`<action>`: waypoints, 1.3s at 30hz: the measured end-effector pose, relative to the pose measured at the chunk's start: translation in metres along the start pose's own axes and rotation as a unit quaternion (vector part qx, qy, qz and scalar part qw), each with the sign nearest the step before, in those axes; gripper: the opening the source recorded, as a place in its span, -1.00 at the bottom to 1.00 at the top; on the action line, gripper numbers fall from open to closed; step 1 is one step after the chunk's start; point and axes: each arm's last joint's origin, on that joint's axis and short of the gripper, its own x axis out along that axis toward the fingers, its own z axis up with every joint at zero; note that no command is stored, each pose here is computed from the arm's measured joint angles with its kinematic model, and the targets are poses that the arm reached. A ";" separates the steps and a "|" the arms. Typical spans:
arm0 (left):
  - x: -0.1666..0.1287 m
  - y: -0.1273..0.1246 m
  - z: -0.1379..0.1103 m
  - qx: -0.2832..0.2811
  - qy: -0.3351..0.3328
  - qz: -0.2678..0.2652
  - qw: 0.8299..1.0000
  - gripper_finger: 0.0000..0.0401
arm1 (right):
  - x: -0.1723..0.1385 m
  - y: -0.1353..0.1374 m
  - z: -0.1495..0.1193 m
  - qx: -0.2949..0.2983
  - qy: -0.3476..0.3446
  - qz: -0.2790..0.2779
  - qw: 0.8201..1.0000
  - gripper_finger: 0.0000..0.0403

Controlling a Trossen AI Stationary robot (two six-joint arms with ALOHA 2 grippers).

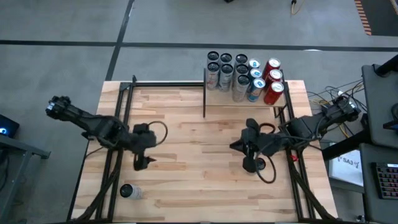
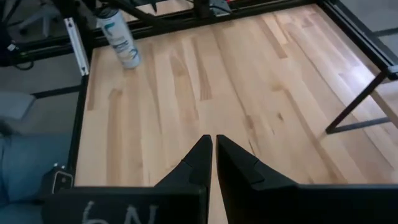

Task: Place canned beverage on shelf
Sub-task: Put the white blue soda can on the shelf aligned with the other white blue soda cans

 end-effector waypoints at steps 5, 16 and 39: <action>-0.007 -0.013 -0.020 0.009 0.069 -0.016 0.997 0.69 | 0.001 0.002 -0.001 -0.005 -0.001 0.000 1.000 -0.94; -0.007 -0.038 -0.059 -0.060 0.141 -0.032 0.988 0.69 | 0.007 0.004 -0.002 -0.011 0.004 -0.003 1.000 -0.94; -0.007 -0.057 -0.069 -0.133 0.236 -0.039 0.962 0.99 | 0.030 0.014 -0.004 -0.019 0.009 -0.005 1.000 -0.94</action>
